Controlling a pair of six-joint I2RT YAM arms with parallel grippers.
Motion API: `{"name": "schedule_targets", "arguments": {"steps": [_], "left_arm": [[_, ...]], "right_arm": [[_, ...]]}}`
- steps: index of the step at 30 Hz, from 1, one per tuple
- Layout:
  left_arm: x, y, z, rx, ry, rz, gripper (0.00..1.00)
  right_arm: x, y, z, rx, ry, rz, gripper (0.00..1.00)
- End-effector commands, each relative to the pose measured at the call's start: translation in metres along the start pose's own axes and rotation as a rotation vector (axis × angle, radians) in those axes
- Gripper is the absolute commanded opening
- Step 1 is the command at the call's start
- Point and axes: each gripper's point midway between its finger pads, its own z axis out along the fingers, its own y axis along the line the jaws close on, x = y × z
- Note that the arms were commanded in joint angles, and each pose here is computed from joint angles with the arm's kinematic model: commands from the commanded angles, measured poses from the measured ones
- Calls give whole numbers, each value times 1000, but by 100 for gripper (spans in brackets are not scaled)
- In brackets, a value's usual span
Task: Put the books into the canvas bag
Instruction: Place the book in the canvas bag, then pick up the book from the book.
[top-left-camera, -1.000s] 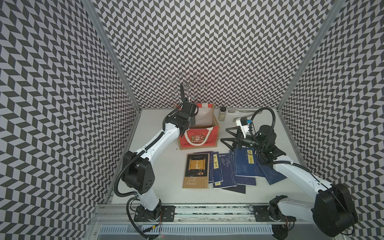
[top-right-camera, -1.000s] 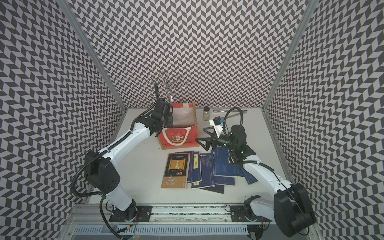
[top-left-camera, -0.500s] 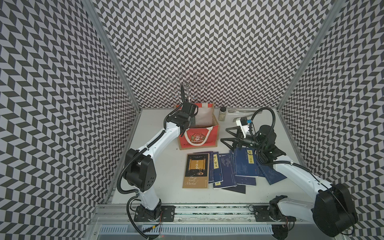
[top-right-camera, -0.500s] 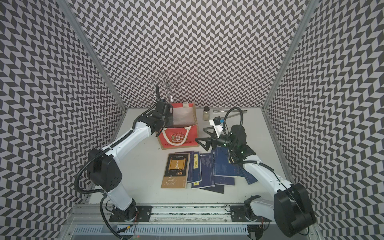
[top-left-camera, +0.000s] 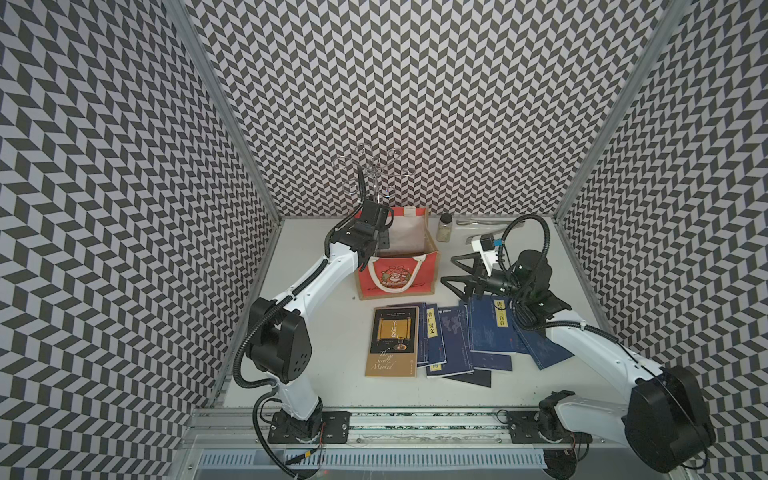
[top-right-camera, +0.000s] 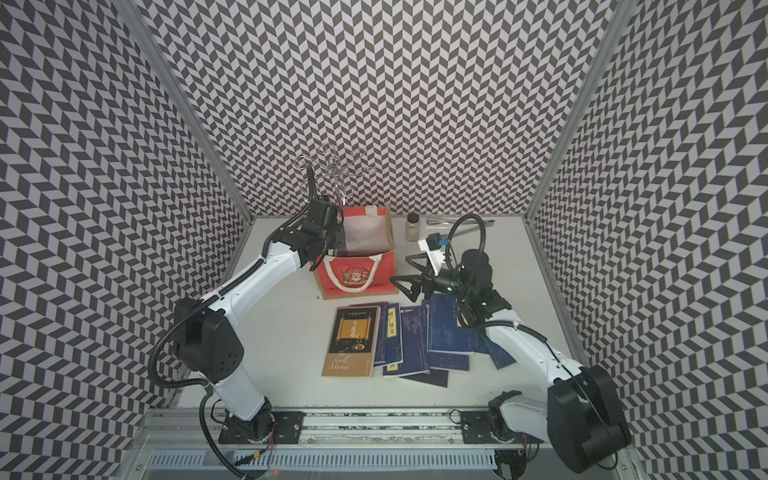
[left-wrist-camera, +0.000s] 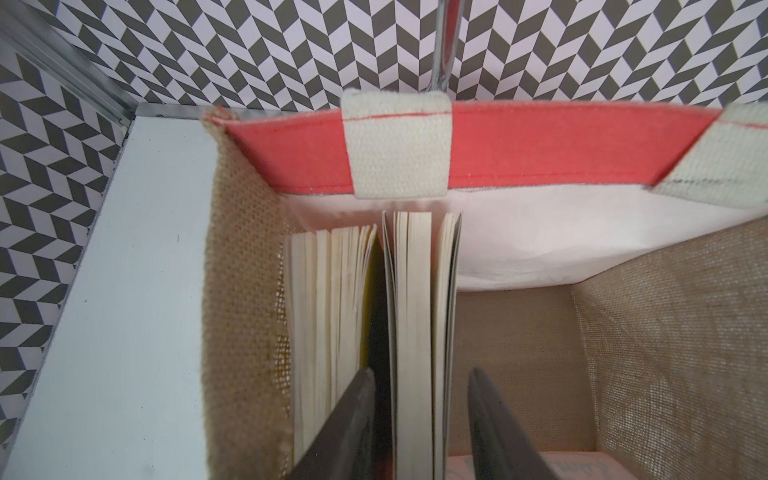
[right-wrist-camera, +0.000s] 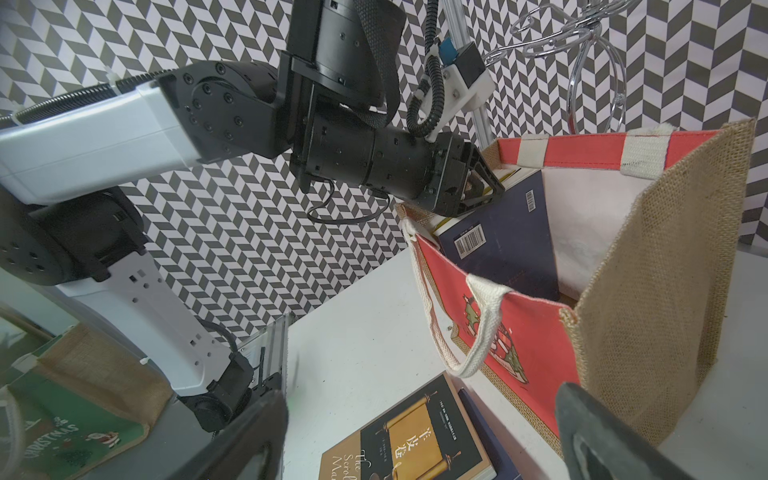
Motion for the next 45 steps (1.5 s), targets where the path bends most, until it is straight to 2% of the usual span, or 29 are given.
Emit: {"name": "schedule_targets", "arguments": {"steps": [1,8,13,17,21,25,27,36,41,45], "left_arm": [[-28,1,-20,25,-72,-38,41],[-48,4,-44,37,-122,-46,53],[-60,5,-78,93,-167,-38,65],[-48,10,-103,151,-170,-30,76],[-11,11,-128,274,-164,-47,89],[32,10,-159,451,-189,-94,96],[55,10,-164,508,-163,-147,98],[171,17,-131,567,48,-296,100],[216,16,-113,610,114,-386,100],[241,19,-100,597,159,-417,100]], "right_arm": [[-14,5,0,-25,-33,-53,99],[-14,6,0,-29,-32,-54,99],[-10,7,3,-26,-26,-53,99],[3,9,12,3,11,-56,99],[28,21,22,-6,54,-29,99],[56,34,27,-4,98,15,99],[76,38,31,-2,140,49,99],[163,50,52,-2,363,220,99],[194,55,62,-5,443,268,99],[212,52,67,6,492,308,99]]}}
